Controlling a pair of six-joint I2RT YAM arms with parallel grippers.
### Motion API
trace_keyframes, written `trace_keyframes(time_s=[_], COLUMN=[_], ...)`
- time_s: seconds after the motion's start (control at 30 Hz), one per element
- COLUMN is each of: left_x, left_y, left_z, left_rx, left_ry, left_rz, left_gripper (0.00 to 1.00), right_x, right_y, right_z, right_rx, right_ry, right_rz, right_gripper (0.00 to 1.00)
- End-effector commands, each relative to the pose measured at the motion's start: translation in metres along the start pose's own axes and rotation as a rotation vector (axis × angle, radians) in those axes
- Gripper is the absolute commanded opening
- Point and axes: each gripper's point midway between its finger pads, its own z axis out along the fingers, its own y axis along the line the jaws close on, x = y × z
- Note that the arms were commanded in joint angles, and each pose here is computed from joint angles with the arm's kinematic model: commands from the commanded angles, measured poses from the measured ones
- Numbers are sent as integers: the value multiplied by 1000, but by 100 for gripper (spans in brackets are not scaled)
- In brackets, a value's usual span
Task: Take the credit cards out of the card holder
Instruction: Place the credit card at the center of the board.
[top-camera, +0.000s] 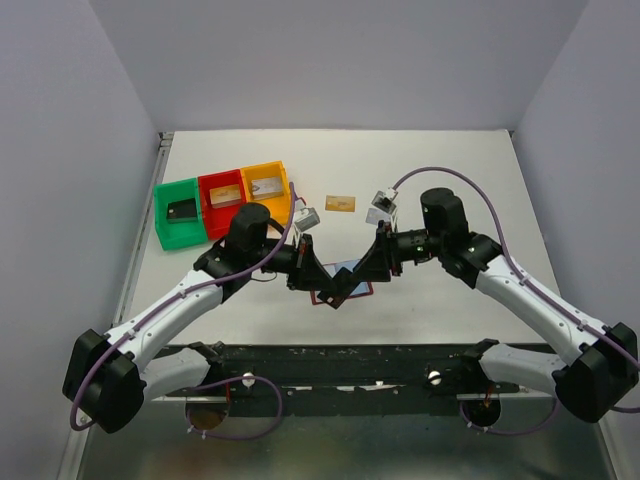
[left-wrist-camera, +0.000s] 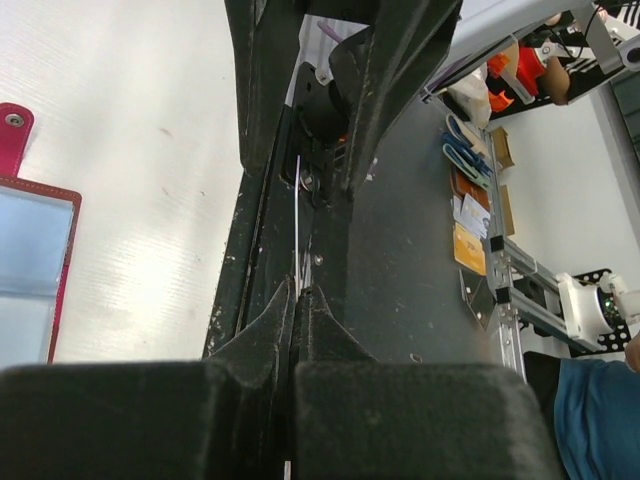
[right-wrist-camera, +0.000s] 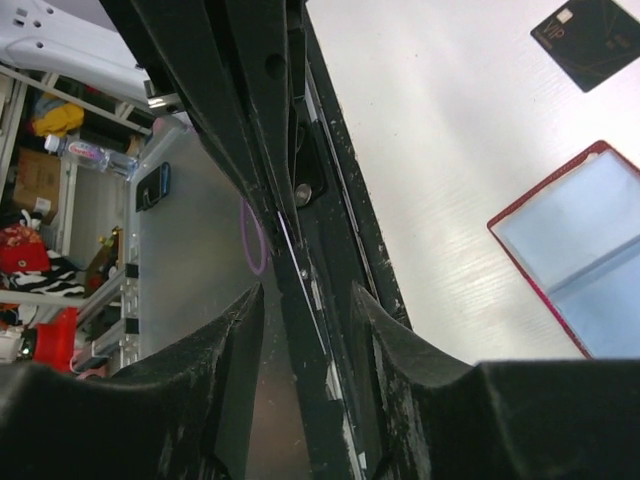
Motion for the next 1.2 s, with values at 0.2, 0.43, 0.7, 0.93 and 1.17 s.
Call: trace_keyframes(time_s=[0.2,0.43,0.7,0.93,1.17], left_x=[-6,-9,-41,-39,-37], left_y=[-6,2,13,20,26], left_z=[0,-7,-50,-61,-62], left_rx=[29,-41,-258,-256,-256], left_ry=[5,-46,-396,-611,-642], left_rz=[29,53,128,82,60], left_gripper=[0,44,99,98,90], right_x=[8,4,-16,-37,-44], right_y=[-2,-3,-15,0,8], right_z=[8,9,12,13,10], right_rx=[17,28,86,-51,-128], right_ry=[67,17,-174,-377,-446], right_rz=[-8,13,81,117,131], right_gripper=[22,0,0,0,0])
